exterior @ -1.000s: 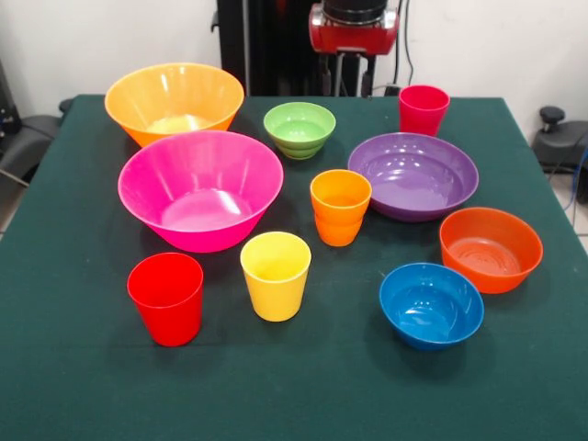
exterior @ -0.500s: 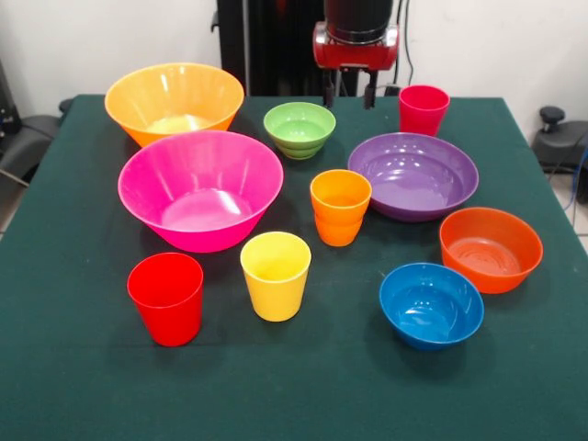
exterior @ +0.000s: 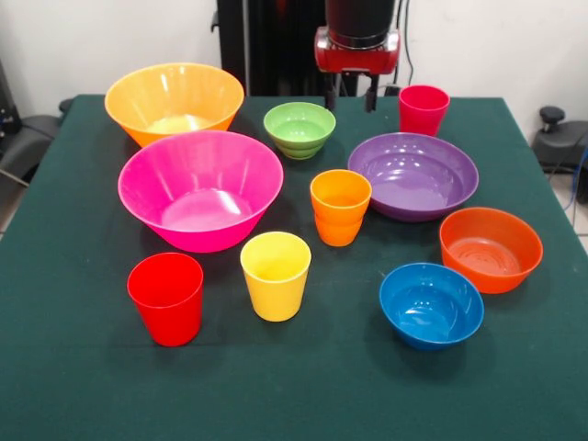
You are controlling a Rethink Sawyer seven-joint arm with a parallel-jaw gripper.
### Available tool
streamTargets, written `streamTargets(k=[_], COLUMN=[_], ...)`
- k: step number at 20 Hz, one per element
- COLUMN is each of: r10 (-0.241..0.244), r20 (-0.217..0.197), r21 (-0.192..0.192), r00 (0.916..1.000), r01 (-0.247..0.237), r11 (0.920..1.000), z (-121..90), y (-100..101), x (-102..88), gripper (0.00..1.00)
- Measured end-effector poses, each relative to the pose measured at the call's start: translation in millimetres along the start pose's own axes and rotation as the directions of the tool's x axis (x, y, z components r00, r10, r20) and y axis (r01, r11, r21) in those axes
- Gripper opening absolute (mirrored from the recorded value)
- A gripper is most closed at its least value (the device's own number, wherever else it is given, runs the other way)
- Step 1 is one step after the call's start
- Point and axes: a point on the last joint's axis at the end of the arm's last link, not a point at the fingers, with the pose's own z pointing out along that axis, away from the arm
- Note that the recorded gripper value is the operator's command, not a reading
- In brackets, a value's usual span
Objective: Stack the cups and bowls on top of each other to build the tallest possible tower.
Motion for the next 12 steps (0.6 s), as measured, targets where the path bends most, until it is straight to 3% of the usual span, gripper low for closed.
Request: streamTargets(k=[12], r10=[-0.063], r20=[0.056], r21=[0.022], r00=[0.9964], r01=[0.062], r11=[0.9978], z=[-22.5], y=[28.8], x=[-2.0], gripper=[1.0])
